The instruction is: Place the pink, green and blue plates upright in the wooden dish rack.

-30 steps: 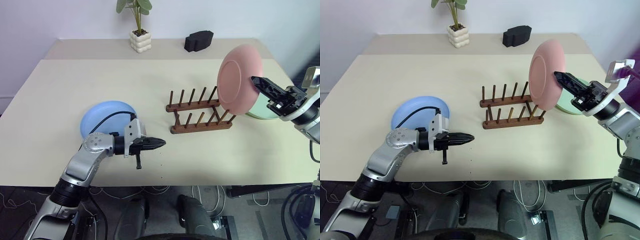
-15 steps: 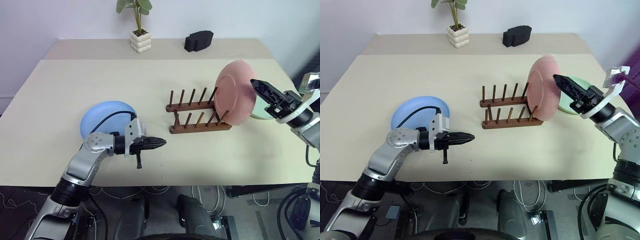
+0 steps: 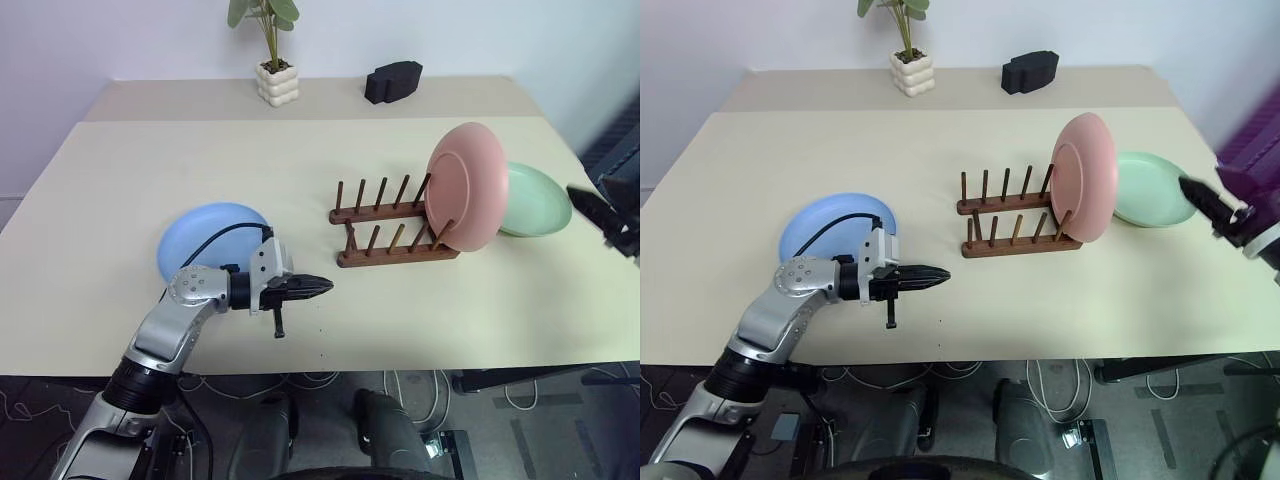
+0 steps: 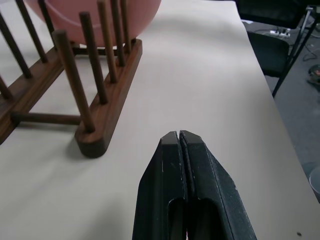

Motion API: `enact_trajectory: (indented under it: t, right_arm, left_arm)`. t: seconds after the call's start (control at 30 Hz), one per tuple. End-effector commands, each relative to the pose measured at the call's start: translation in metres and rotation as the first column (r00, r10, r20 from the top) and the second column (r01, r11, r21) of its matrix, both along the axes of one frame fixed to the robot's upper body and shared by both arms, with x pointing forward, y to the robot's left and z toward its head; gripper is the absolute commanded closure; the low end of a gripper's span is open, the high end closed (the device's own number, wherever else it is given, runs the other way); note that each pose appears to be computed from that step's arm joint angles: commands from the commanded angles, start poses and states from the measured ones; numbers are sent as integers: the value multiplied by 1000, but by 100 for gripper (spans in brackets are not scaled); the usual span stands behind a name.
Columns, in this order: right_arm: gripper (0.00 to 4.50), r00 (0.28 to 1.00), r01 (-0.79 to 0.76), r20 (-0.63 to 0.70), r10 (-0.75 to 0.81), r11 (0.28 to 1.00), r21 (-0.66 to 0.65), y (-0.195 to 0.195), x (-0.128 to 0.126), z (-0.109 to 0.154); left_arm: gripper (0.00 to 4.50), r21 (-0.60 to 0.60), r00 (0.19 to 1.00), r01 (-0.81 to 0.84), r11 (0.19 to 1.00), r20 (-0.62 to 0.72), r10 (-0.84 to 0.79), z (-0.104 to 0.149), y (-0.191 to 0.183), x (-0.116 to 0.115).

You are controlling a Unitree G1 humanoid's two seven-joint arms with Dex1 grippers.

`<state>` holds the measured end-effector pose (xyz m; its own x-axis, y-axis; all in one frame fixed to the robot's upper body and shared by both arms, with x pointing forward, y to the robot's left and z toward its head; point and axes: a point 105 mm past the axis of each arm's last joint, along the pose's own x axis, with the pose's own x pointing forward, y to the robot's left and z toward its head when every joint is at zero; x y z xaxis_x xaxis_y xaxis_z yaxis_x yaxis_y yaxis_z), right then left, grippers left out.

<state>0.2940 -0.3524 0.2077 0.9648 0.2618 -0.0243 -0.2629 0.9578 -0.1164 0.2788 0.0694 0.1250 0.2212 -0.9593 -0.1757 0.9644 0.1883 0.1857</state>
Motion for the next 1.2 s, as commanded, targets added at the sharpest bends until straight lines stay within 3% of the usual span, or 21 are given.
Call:
enact_trajectory:
  t: [0.03, 0.13, 0.3, 0.5, 0.67, 0.77, 0.93, 1.2]
  right_arm:
    - [114, 999, 5, -44, -14, 982, -188, -2, 7, -15]
    - [114, 992, -24, -123, -21, 935, -355, -1, 18, -45]
    - [114, 981, -60, -189, -40, 867, -495, -1, 39, -76]
    - [114, 977, -114, -211, -34, 752, -649, 2, 63, -94]
    - [114, 974, -147, -228, -16, 716, -682, 9, 75, -104]
    - [195, 974, -135, -226, -32, 716, -685, 7, 78, -105]
    - [445, 978, -103, -201, -51, 722, -684, 3, 77, -106]
    - [445, 994, 76, -2, -113, 686, -724, -14, 65, -76]
  left_arm:
    - [450, -50, 998, 32, 998, 49, -30, 18, -5, 1]
    - [450, -69, 998, 42, 997, 59, -38, 23, -8, 2]
    - [450, -61, 999, 27, 998, 33, -25, 18, -7, 1]
    - [450, -55, 1000, 15, 998, 26, -14, 16, -5, -2]
    - [450, -52, 1000, 5, 999, 28, -4, 16, -4, -3]
    - [450, -51, 1000, -1, 999, 28, 3, 17, -3, -4]
    - [450, -52, 1000, -6, 999, 24, 7, 18, -3, -5]
    - [450, -58, 1000, 15, 998, 20, -14, 17, -9, -5]
